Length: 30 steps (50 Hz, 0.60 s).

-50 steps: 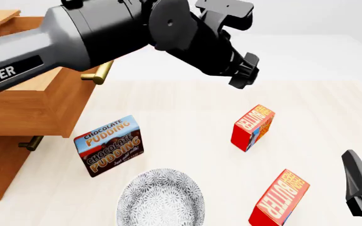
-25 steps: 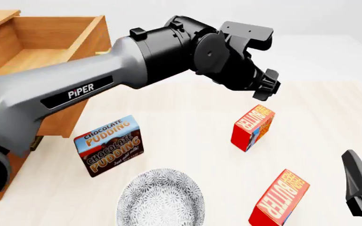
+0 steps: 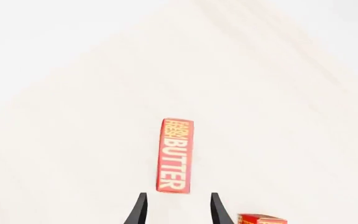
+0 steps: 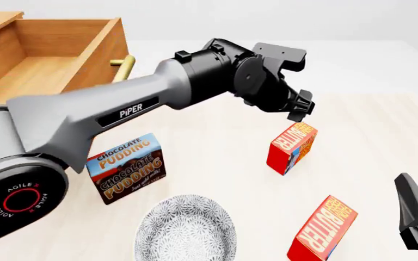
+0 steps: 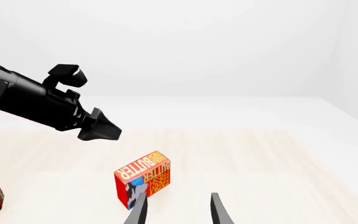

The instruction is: Put the butter at the front in the top drawer of the cabinet and close it.

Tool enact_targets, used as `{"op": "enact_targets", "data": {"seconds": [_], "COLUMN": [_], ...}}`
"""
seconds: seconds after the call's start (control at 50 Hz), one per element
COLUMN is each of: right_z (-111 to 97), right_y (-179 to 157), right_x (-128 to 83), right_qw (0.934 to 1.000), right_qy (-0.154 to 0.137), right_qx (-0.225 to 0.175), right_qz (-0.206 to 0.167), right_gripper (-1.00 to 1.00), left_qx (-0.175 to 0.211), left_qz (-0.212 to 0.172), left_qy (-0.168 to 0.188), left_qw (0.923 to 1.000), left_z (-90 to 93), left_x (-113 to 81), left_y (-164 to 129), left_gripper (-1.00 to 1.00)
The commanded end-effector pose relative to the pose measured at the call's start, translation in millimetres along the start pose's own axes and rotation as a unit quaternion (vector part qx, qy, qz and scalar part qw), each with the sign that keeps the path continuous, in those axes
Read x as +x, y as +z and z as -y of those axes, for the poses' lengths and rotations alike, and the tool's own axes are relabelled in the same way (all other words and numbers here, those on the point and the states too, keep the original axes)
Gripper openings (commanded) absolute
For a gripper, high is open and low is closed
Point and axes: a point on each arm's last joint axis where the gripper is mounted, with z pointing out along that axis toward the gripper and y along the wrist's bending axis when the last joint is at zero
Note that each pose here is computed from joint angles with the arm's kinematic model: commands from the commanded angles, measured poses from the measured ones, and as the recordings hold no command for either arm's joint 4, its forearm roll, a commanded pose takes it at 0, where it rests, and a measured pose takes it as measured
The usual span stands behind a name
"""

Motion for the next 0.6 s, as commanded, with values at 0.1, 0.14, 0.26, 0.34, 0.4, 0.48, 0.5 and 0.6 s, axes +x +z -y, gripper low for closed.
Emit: {"op": "enact_targets", "data": {"seconds": [0.1, 0.14, 0.26, 0.34, 0.4, 0.48, 0.5, 0.6], "right_z": [0, 0, 0, 0, 0, 0, 0, 0], "right_y": [0, 0, 0, 0, 0, 0, 0, 0], "right_x": [0, 0, 0, 0, 0, 0, 0, 0], "right_qw": [1.0, 1.0, 1.0, 1.0, 1.0, 1.0, 1.0, 1.0], "right_qy": [0.0, 0.0, 0.0, 0.0, 0.0, 0.0, 0.0, 0.0], "right_qx": [0.0, 0.0, 0.0, 0.0, 0.0, 0.0, 0.0, 0.0], "right_qz": [0.0, 0.0, 0.0, 0.0, 0.0, 0.0, 0.0, 0.0], "right_gripper": [1.0, 1.0, 1.0, 1.0, 1.0, 1.0, 1.0, 1.0], "left_qx": [-0.011, -0.013, -0.017, -0.018, -0.019, -0.016, -0.016, -0.016], "left_qz": [-0.016, -0.02, -0.025, -0.029, -0.035, -0.04, -0.04, -0.044], "left_qy": [-0.012, -0.013, -0.022, -0.023, -0.022, -0.022, -0.022, -0.023], "left_qw": [0.9997, 0.9996, 0.9993, 0.9991, 0.999, 0.9988, 0.9988, 0.9986], "left_z": [-11.3, -13.4, -19.7, -20.4, -19.5, -15.6, -14.6, -14.6], "left_x": [5.2, 6.3, 11.2, 12.8, 15.5, 18.6, 18.8, 20.7], "left_y": [28, 33, 40, 44, 49, 55, 55, 61], "left_gripper": [1.0, 1.0, 1.0, 1.0, 1.0, 1.0, 1.0, 1.0]}}
